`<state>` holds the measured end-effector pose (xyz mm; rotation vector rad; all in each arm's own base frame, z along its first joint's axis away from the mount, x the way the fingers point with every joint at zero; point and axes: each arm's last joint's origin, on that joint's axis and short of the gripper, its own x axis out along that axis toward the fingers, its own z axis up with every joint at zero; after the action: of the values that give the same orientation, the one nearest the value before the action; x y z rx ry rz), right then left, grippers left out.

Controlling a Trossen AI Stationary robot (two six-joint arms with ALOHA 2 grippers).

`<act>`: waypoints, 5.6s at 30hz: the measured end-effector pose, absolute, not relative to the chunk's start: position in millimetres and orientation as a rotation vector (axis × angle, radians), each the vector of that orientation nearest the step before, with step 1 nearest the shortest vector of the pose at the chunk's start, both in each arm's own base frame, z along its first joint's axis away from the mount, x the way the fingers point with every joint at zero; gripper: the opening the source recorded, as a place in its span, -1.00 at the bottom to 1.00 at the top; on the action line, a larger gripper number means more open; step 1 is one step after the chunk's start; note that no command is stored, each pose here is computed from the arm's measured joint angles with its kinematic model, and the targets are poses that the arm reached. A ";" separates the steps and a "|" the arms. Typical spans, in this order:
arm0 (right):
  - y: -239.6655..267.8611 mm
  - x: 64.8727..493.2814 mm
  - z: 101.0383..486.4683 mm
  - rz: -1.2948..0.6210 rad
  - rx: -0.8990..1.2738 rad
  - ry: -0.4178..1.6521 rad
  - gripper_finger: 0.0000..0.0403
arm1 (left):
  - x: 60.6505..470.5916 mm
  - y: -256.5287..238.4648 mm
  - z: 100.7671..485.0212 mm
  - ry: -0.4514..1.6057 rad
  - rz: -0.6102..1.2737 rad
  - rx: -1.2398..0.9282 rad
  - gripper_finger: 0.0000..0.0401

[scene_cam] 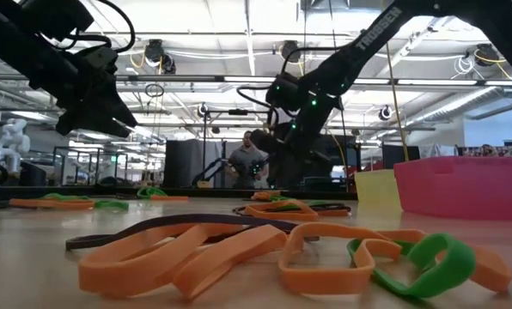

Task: Sort rubber bands into baskets
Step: Put the orange rubber band into the red bin

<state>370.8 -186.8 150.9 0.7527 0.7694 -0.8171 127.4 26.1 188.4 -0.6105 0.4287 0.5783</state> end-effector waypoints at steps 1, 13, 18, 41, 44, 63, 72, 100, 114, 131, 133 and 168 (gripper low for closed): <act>-186.5 371.3 146.9 -0.818 0.760 0.780 -0.29 | 127.4 26.1 188.4 0.429 0.579 -0.610 -0.13; -184.4 375.0 134.3 -0.833 0.786 0.789 -0.29 | 127.0 25.9 187.7 0.438 0.577 -0.611 -0.13; -184.4 374.9 134.2 -0.845 0.810 0.779 -0.37 | 127.0 25.8 187.7 0.439 0.574 -0.612 -0.13; -191.4 401.0 207.2 -0.712 0.699 0.754 -0.98 | 126.6 25.3 186.7 0.458 0.560 -0.607 -0.13; -191.7 405.5 230.7 -0.688 0.653 0.766 -0.98 | 125.9 25.2 185.7 0.471 0.564 -0.606 -0.13; -172.1 398.4 237.4 -0.720 0.634 1.046 -0.64 | 125.9 25.3 185.8 0.483 0.551 -0.556 -0.13; -176.2 403.1 221.0 -0.749 0.625 1.072 -0.41 | 125.9 25.2 185.8 0.484 0.550 -0.554 -0.13; -160.9 403.1 151.2 -0.717 0.564 1.465 -0.34 | 124.4 24.1 179.7 0.533 0.535 -0.573 -0.13; -156.3 389.7 144.5 -0.735 0.515 1.646 -0.88 | 124.6 23.5 179.6 0.535 0.522 -0.604 -0.13; -157.1 385.9 189.4 -0.632 0.615 1.495 -0.69 | 124.5 24.2 179.8 0.528 0.542 -0.587 -0.13; -160.5 389.1 186.2 -0.619 0.618 1.466 -0.55 | 124.5 24.2 179.8 0.527 0.543 -0.587 -0.13; -171.6 379.4 158.5 -0.696 0.647 1.495 -0.95 | 124.5 23.7 179.6 0.532 0.527 -0.598 -0.13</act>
<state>379.4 -171.6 158.5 0.6475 1.4955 -0.6962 124.5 23.7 179.6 -0.5981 0.5324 0.5271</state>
